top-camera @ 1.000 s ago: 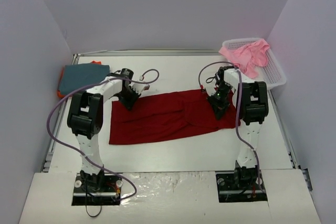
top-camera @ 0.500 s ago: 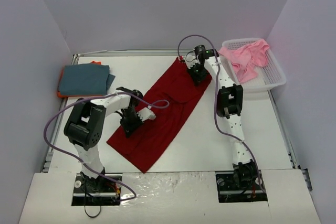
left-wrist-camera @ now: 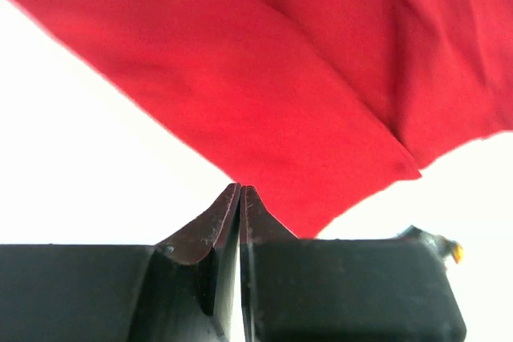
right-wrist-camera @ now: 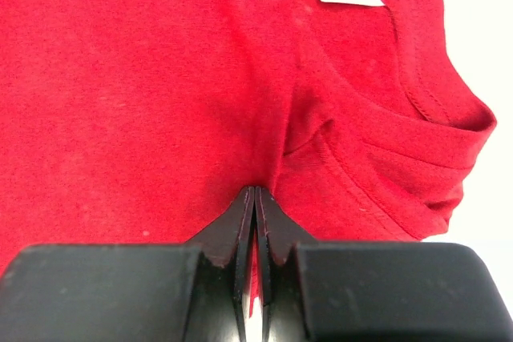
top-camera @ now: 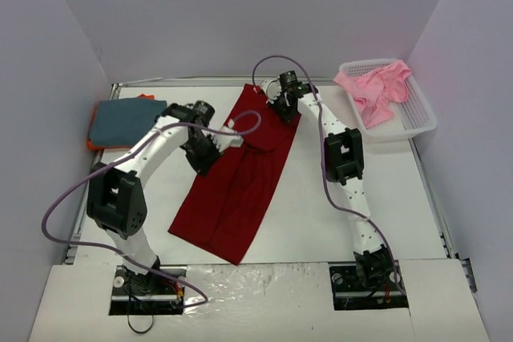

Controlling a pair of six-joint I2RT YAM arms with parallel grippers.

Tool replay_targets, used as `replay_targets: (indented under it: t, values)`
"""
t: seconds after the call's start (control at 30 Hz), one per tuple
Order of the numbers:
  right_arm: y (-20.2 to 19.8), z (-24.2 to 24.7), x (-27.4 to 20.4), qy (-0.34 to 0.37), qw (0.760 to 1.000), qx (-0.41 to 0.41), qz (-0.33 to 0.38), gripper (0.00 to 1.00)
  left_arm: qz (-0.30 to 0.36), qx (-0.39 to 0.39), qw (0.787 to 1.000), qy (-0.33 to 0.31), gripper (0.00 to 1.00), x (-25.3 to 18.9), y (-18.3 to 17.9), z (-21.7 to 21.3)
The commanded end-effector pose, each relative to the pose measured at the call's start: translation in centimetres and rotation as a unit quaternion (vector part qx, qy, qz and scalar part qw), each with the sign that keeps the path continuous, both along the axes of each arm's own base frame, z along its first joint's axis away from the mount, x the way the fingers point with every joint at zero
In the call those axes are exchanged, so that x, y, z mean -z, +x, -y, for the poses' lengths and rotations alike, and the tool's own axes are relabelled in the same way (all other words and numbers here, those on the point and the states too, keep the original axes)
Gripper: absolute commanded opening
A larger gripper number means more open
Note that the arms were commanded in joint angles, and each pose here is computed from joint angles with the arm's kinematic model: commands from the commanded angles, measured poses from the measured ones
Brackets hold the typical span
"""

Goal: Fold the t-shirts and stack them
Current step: Rotate the tshirt 90 degrees

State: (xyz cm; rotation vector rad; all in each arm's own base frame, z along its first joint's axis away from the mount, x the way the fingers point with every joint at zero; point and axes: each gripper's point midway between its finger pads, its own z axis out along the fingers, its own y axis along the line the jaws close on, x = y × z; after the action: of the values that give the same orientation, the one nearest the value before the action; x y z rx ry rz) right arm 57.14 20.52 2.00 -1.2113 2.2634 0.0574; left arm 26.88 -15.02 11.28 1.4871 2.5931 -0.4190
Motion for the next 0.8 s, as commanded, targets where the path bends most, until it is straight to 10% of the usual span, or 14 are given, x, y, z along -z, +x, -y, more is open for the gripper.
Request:
replay_targets:
  t: [0.0,0.3,0.77]
  values:
    - [1.4,1.3,-6.6,0.015,0.997,0.038,0.066,0.00,0.138,-0.071,0.988,-0.013,0.02,-7.7,4.5,-2.3]
    - [-4.5,0.4,-17.0,0.087,0.991,0.013,0.106,0.00,0.333,-0.217,0.918,-0.001,0.02,-16.2,9.4,-7.5]
    - [-18.5,-1.8,-6.3,0.075,0.985,-0.080,-0.132,0.00,0.312,-0.291,0.904,-0.001,0.02,-12.6,9.2,-11.4]
